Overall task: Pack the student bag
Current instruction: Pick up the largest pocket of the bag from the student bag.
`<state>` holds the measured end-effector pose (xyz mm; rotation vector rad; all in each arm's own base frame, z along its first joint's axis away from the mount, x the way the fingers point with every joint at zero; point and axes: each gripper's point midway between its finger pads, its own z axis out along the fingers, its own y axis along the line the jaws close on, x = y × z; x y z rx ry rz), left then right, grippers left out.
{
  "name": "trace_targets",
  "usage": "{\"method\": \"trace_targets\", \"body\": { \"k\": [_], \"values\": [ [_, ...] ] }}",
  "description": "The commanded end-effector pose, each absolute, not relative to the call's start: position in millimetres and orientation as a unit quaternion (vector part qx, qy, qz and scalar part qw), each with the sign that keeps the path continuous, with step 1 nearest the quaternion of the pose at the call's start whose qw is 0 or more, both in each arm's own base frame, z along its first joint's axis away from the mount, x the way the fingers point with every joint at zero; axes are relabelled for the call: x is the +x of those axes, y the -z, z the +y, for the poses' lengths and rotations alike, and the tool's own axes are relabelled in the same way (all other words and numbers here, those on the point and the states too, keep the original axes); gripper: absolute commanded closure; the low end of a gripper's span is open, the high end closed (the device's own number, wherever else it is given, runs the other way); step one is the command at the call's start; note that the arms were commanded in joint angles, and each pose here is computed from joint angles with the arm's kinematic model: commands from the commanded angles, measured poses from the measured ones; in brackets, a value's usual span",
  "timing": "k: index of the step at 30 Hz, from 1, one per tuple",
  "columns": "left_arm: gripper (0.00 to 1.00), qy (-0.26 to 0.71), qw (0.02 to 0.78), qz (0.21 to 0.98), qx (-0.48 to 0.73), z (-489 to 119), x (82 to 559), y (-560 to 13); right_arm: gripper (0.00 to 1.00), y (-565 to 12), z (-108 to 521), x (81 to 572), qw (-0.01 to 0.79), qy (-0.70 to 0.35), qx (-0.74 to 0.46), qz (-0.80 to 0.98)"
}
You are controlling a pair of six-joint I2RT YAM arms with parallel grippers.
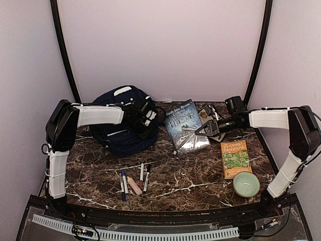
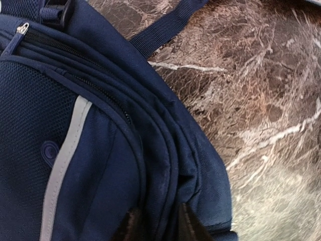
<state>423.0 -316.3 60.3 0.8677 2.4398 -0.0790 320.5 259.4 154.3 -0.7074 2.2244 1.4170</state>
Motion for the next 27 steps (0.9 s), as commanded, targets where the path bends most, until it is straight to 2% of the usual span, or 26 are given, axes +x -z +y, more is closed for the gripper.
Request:
{"method": "trace_targets", "body": {
  "k": [1,7,20,27],
  "values": [
    [0.79,-0.01,0.259,0.908,0.33,-312.7,422.3,-46.3,1.0,-195.9,266.8,321.6,0.267,-0.53,-0.306,0.744],
    [1.0,-0.002,0.271,0.904,0.332,-320.9,424.6,-66.7,1.0,-195.0,266.6,323.7,0.267,-0.529,-0.303,0.747],
    [1.0,0.043,0.381,0.87,0.31,-323.8,421.9,-175.8,1.0,-187.1,270.5,334.2,0.243,-0.525,-0.293,0.761],
    [1.0,0.07,0.419,0.858,0.29,-323.8,418.3,-219.8,1.0,-182.8,275.0,333.9,0.188,-0.545,-0.266,0.772]
  ]
}}
